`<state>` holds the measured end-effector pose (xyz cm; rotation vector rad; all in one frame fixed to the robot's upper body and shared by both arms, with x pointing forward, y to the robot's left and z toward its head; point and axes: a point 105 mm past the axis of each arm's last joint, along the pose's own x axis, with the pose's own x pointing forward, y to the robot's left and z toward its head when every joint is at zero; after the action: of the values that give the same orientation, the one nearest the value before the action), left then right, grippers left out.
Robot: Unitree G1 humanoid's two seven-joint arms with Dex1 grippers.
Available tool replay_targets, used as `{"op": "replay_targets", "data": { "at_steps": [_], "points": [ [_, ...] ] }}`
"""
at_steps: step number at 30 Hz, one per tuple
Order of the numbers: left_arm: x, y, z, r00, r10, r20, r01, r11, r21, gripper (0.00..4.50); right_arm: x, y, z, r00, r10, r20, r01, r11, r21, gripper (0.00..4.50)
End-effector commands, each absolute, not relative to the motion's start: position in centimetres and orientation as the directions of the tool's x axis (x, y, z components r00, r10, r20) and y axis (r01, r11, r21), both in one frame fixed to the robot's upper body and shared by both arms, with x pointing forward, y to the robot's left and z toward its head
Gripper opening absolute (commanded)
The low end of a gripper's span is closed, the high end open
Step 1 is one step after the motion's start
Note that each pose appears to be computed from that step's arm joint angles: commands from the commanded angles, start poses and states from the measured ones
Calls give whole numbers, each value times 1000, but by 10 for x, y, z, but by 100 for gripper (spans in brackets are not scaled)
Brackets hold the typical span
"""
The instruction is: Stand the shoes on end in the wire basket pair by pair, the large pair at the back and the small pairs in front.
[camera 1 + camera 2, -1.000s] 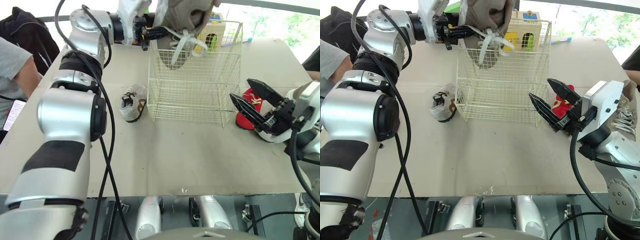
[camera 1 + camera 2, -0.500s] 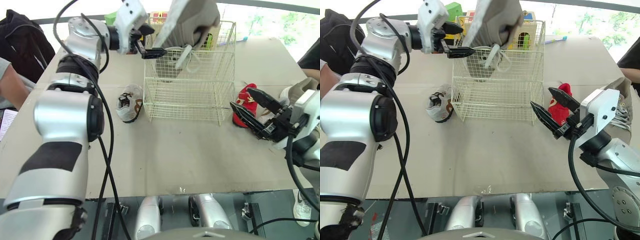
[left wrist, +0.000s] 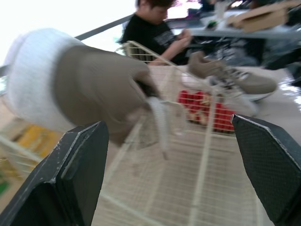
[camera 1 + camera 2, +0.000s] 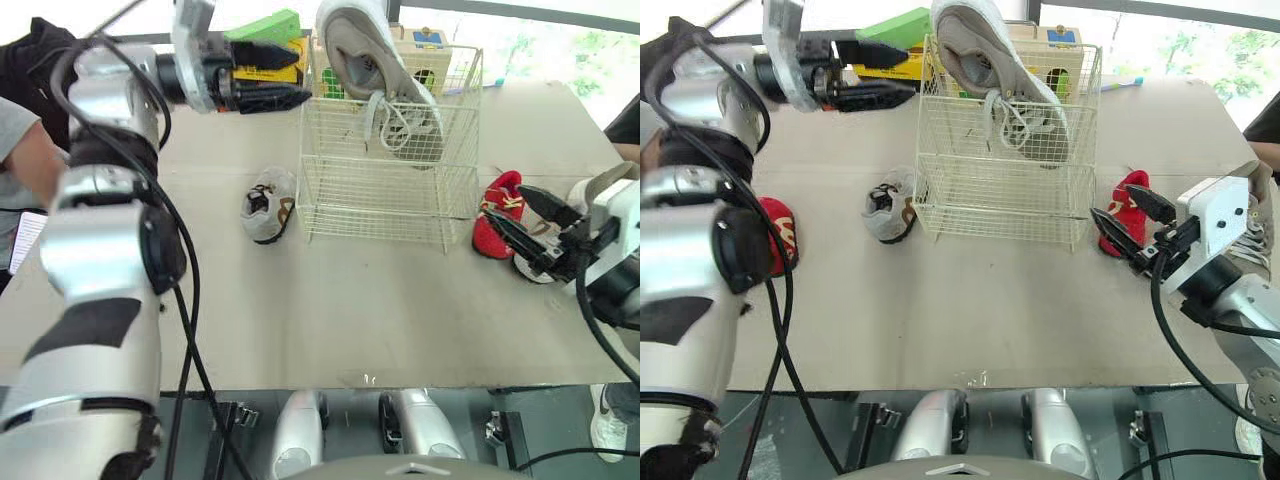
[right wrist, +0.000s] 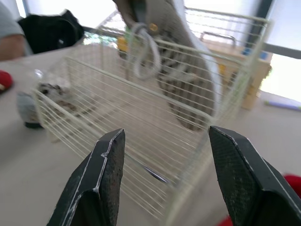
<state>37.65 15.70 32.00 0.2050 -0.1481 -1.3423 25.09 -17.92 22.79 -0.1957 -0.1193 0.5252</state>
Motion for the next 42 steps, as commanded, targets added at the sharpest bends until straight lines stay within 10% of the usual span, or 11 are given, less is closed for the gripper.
{"op": "replay_targets", "data": {
  "at_steps": [1, 8, 14, 29, 42],
  "points": [
    [336, 132, 300, 63, -998, 13, 983, 64, 173, 449, 253, -204, 231, 913, 408, -12, -391, 864, -318, 262],
    [340, 110, 283, 338, -935, 109, 919, 353, 179, 449, 259, -204, 240, 874, 485, -31, -470, 826, -312, 262],
    [381, 117, 304, 768, -569, 294, 563, 818, 113, 449, 233, -163, 276, 694, 695, 188, -592, 699, -400, 262],
    [438, 72, 318, 793, -452, 408, 503, 864, -18, 449, 222, -137, 271, 633, 753, 180, -636, 639, -434, 262],
    [423, 62, 367, 648, -486, 587, 436, 868, 237, 1, 222, -138, 262, 665, 723, 186, -620, 674, -403, 262]
  ]
}}
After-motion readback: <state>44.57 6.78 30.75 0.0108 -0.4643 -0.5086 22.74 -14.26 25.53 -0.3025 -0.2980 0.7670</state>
